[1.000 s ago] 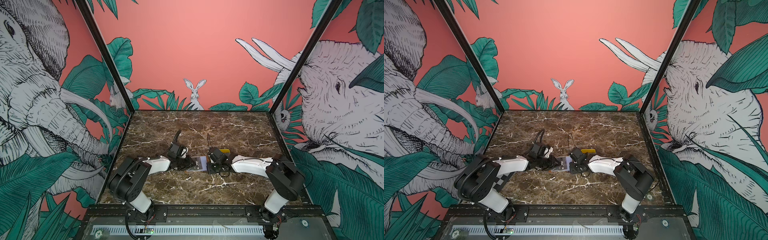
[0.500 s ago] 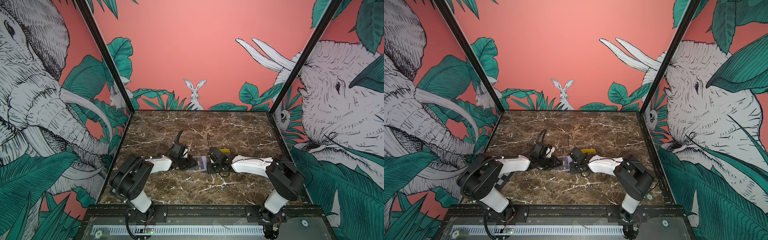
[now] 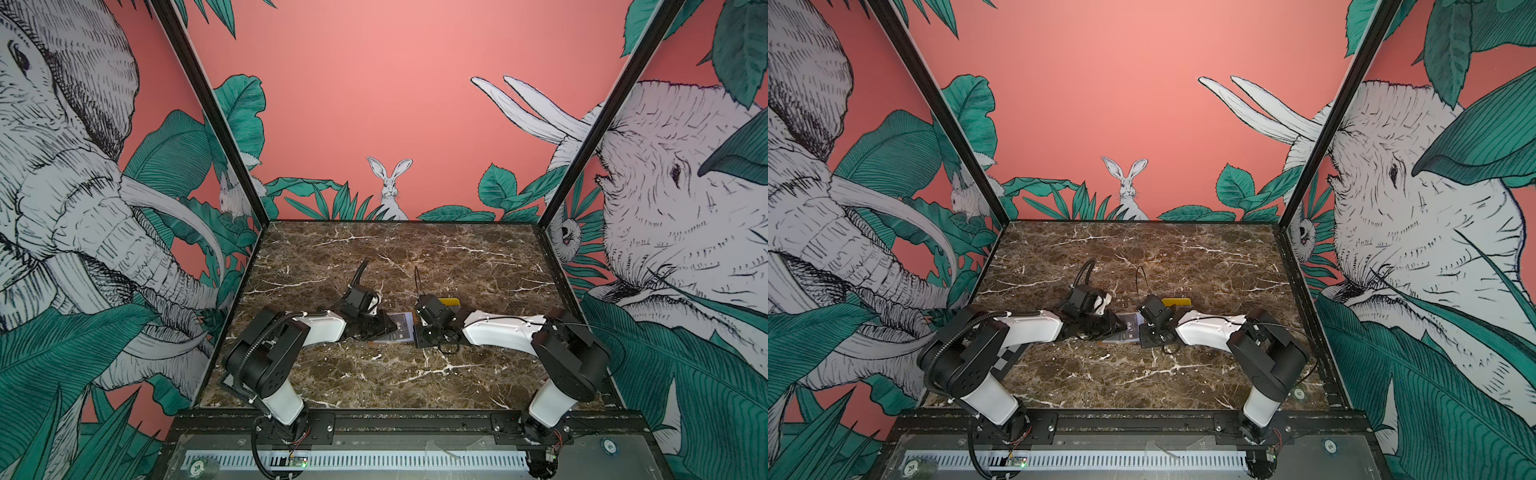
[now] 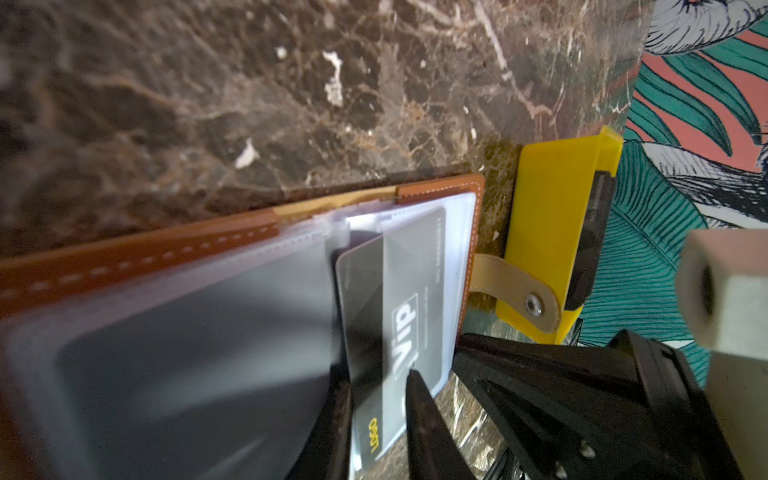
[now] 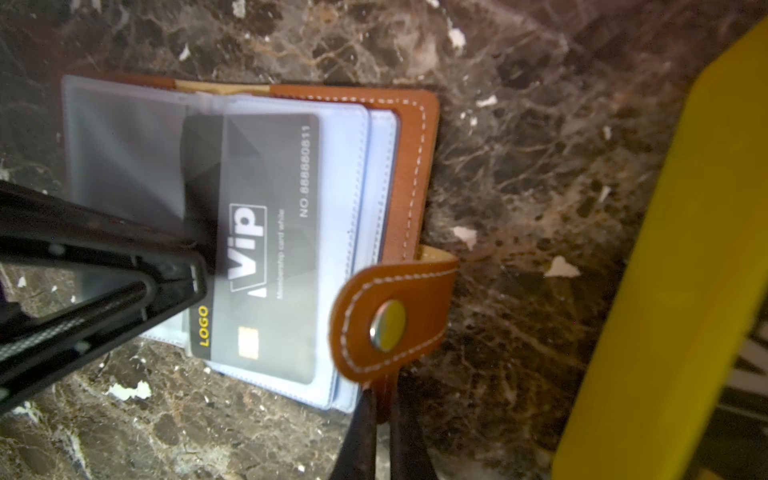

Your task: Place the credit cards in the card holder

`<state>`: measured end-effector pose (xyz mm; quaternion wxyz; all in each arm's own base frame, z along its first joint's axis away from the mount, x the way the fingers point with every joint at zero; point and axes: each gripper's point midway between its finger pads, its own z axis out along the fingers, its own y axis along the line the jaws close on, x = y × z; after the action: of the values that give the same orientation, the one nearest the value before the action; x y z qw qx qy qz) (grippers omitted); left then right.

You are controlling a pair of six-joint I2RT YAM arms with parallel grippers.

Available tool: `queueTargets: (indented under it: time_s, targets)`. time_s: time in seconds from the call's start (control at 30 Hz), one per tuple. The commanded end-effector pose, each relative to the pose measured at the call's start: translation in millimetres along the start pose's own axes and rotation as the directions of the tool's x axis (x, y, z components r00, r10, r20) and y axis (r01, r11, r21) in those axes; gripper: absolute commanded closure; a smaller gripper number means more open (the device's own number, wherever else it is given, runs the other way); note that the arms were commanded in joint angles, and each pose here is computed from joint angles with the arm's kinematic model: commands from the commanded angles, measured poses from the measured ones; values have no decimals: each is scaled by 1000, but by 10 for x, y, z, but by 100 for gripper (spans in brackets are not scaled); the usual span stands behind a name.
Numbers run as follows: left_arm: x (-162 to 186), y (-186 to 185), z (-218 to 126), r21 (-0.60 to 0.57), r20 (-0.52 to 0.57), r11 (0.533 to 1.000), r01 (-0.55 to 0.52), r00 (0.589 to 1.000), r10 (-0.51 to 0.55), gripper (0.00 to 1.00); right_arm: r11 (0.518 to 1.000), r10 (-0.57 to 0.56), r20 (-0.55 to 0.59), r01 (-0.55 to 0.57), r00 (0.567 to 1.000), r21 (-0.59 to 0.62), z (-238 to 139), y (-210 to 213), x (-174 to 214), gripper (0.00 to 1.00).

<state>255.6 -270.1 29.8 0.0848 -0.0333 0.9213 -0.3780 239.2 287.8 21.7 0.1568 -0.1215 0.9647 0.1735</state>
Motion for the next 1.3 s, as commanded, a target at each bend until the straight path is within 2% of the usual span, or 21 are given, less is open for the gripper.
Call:
queueTargets:
  time_s: [0.0, 0.5, 0.87, 1.27]
  targets:
    - [15, 33, 31, -17, -8, 1000, 14, 1000, -14, 75, 1000, -4, 7, 4, 1000, 8, -19, -9, -16, 90]
    - [-17, -6, 28, -6, 2, 1000, 5, 1000, -5, 75, 1000, -1, 7, 1, 1000, 12, -18, -24, -8, 90]
    - [-65, 154, -63, -127, 36, 992, 2, 999, 2, 71, 1000, 4, 2, -4, 1000, 28, -7, -46, -2, 91]
    - [-173, 149, -56, -166, 53, 986, 6, 999, 2, 70, 1000, 6, -1, -6, 1000, 27, 15, -49, 2, 91]
